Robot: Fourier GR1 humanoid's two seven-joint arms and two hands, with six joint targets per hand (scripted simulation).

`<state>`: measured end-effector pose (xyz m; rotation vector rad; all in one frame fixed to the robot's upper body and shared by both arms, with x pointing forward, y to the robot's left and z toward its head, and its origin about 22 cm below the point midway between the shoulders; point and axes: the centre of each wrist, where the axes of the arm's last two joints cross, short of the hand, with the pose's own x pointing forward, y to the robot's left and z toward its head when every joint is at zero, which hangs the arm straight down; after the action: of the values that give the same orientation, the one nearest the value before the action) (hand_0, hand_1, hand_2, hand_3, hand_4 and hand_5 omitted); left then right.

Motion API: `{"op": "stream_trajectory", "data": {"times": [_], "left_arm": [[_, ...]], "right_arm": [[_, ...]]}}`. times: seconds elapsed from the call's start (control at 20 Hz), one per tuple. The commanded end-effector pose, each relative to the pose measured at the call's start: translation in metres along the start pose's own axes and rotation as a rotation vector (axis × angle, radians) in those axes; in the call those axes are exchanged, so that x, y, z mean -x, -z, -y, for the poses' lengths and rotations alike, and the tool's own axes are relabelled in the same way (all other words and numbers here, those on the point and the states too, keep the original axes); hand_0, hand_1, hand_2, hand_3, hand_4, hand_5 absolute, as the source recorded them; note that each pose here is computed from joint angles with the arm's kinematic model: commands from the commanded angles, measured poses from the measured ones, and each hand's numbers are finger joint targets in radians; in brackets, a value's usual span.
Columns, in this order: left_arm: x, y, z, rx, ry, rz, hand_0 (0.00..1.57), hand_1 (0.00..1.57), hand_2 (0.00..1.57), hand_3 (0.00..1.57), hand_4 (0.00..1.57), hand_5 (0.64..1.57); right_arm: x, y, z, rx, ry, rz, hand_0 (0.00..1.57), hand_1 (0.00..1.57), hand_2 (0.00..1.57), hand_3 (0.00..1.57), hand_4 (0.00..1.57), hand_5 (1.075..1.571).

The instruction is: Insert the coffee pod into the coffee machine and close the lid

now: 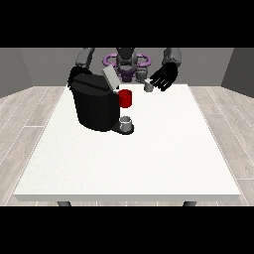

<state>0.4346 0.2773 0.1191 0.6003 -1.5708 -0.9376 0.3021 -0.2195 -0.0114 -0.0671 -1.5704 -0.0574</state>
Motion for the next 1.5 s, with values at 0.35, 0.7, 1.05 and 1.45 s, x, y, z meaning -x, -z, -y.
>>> {"op": "stream_trajectory", "data": {"times": [0.35, 0.7, 1.05, 1.45], "left_arm": [[-0.051, 0.020, -0.096, -0.156, -0.006, 0.014, 1.21, 1.21, 1.25, 1.19, 0.49, 1.571], [-0.066, 0.029, -0.085, -0.170, 0.013, 0.030, 1.28, 1.28, 1.33, 1.27, 0.52, 1.571], [-0.048, 0.025, -0.071, -0.165, 0.016, 0.034, 1.31, 1.31, 1.33, 1.24, 0.49, 1.571], [-0.069, 0.031, -0.091, -0.116, 0.043, 0.053, 1.27, 1.27, 1.30, 1.22, 0.51, 1.571]], "right_arm": [[-0.027, 0.012, -0.028, -0.072, 0.011, 0.119, 0.00, 0.00, 0.00, 0.00, 0.52, 1.571], [-0.053, 0.022, -0.011, -0.082, -0.008, 0.130, 0.00, 0.00, 0.00, 0.00, 0.51, 1.571], [-0.055, 0.012, -0.020, -0.043, -0.009, 0.142, 0.00, 0.00, 0.00, 0.00, 0.52, 1.571], [-0.053, 0.020, -0.010, 0.012, -0.011, 0.143, 0.00, 0.00, 0.00, 0.00, 0.48, 1.571]]}}
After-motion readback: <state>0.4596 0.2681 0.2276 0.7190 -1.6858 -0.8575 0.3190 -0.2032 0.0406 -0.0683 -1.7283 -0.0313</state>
